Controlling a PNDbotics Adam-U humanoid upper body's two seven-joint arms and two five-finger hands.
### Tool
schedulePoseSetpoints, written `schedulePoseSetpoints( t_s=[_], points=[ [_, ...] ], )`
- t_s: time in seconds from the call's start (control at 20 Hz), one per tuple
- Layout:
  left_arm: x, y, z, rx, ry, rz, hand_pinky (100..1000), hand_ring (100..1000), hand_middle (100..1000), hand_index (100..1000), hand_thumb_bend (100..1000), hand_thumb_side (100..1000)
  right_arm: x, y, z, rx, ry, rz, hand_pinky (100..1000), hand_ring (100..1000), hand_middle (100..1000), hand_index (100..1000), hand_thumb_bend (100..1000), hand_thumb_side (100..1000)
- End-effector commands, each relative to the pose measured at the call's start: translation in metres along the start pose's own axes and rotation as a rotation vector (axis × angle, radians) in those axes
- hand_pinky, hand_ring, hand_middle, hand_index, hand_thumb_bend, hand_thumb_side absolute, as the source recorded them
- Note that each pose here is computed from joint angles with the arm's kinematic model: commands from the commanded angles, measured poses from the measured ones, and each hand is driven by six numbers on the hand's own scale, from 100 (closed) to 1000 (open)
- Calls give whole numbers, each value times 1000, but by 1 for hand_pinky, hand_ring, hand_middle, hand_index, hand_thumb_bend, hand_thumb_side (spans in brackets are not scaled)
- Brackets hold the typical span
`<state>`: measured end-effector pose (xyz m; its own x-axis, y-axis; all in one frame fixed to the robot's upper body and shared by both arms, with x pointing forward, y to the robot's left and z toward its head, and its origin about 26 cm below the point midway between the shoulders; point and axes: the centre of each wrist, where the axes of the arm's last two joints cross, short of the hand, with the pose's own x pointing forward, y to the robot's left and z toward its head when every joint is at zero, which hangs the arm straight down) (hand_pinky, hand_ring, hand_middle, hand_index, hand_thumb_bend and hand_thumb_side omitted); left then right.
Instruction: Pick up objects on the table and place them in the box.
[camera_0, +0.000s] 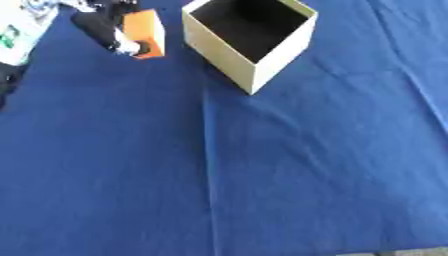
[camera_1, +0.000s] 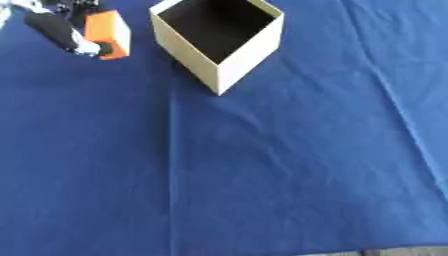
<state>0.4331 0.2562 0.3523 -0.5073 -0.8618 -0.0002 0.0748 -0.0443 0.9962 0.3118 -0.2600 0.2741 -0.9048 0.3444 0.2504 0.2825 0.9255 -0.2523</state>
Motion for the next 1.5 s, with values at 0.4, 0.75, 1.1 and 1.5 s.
schedulePoseSetpoints(
  t_s=[0.4,0.75,1.1,1.5],
  points=[
    [62,41,-20,215,-130,-18,203,369,311,431,100,476,8,-1,-14,-13,-59,-9,776,683,615,753,100,811],
    [70,38,-44,277,-126,-23,208,370,314,434,100,475,12,6,-23,-26,-98,-53,777,686,618,753,100,808],
    [51,23,-60,289,-59,-35,214,374,316,436,100,467,14,8,-26,-32,-110,-71,775,685,616,752,100,810],
    [37,10,-67,309,3,-96,225,386,323,442,100,433,14,9,-27,-36,-110,-82,775,684,615,752,100,810]
  ],
)
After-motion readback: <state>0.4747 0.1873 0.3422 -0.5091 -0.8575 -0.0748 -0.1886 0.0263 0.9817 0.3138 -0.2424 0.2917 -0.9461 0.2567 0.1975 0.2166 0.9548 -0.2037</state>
